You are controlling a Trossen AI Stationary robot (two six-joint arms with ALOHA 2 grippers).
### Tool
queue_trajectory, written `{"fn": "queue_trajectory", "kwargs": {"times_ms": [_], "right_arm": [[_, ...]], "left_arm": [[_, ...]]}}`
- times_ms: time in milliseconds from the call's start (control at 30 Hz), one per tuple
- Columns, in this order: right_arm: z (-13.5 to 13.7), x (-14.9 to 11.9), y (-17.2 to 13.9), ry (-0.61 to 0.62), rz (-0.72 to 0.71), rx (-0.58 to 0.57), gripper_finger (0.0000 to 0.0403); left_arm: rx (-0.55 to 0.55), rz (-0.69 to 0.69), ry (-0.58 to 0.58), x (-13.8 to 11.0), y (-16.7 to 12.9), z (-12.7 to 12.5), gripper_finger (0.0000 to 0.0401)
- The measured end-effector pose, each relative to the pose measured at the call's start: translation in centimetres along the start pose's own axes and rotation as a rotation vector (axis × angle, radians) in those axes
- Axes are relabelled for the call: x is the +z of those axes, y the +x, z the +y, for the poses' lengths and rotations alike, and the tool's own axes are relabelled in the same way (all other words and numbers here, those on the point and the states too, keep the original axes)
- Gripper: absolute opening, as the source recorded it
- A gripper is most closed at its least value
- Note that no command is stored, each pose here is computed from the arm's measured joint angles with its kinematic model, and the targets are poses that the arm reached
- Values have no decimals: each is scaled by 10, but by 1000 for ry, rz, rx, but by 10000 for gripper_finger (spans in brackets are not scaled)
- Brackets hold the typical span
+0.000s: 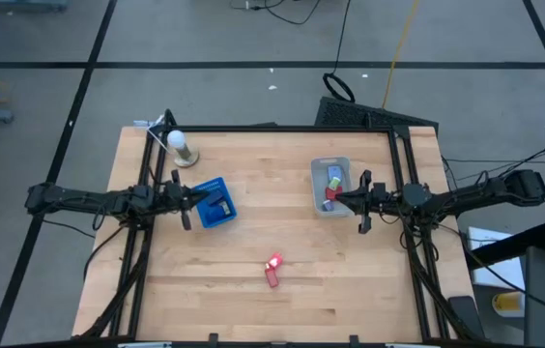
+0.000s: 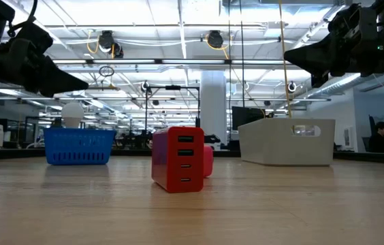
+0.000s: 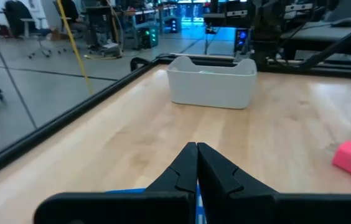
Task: Pick & Place Office items
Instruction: Put the pink charger adapter into the grey bin
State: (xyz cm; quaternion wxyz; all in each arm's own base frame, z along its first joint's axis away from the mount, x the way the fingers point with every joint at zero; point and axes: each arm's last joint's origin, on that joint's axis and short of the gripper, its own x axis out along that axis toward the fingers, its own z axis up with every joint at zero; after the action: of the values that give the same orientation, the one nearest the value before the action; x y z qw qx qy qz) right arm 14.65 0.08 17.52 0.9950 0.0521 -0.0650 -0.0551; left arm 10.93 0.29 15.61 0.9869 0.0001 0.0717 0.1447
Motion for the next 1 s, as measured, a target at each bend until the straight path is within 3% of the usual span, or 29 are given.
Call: {"fn": "queue_trajectory", "kwargs": {"times_ms": [300, 500, 600, 767, 867, 1000], "right_arm": [[0, 0, 0, 3, 0, -2, 20], [0, 0, 0, 27, 2, -1, 15], [5, -7, 1, 28, 80, 16, 10], [29, 11, 32, -70, 230, -17, 2], [42, 6, 46, -142, 327, -9, 5], [59, 14, 68, -177, 312, 36, 9]], "left_arm": [[-41, -17, -117, 2, 0, -1, 10], [-44, -38, -97, 4, 0, -1, 10], [-39, -39, -93, 4, 0, -1, 10], [-28, -38, -93, 3, 0, -1, 10], [-25, -32, -109, 3, 0, -1, 10], [-39, -1, -115, 0, 0, -1, 10]]}}
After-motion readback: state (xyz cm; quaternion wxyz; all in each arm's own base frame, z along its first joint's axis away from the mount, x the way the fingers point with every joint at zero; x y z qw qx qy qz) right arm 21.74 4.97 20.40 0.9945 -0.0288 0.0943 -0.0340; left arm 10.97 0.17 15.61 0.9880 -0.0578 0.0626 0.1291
